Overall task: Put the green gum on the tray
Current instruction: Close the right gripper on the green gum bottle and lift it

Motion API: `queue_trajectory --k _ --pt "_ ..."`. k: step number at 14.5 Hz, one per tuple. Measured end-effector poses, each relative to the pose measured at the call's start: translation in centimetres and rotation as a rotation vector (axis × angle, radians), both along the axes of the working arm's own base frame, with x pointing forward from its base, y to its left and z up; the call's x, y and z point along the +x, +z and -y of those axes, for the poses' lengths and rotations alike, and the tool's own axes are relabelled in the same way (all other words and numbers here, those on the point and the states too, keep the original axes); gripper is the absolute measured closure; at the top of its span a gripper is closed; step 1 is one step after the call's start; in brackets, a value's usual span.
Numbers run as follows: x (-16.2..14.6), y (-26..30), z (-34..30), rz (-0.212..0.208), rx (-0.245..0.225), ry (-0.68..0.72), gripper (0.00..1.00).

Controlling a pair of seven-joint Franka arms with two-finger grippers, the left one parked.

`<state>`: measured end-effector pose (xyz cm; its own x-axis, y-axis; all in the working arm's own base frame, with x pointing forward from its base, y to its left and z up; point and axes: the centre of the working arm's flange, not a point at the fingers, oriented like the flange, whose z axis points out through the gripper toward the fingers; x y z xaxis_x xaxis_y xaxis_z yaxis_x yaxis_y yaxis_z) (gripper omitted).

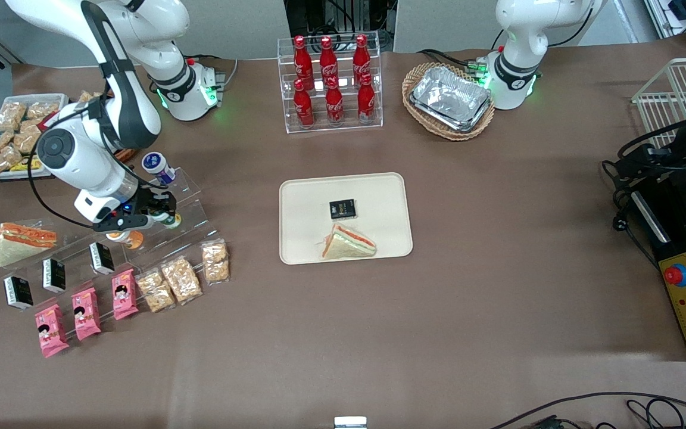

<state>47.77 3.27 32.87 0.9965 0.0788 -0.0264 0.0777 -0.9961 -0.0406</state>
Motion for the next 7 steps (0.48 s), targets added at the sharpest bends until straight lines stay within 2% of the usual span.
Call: queue_trajectory --k 2,7 --pt "0.1 2.4 0.0 0.011 0.005 0.001 0.41" --pt "0.8 9.3 0.0 -0.022 0.014 0.012 0.41"
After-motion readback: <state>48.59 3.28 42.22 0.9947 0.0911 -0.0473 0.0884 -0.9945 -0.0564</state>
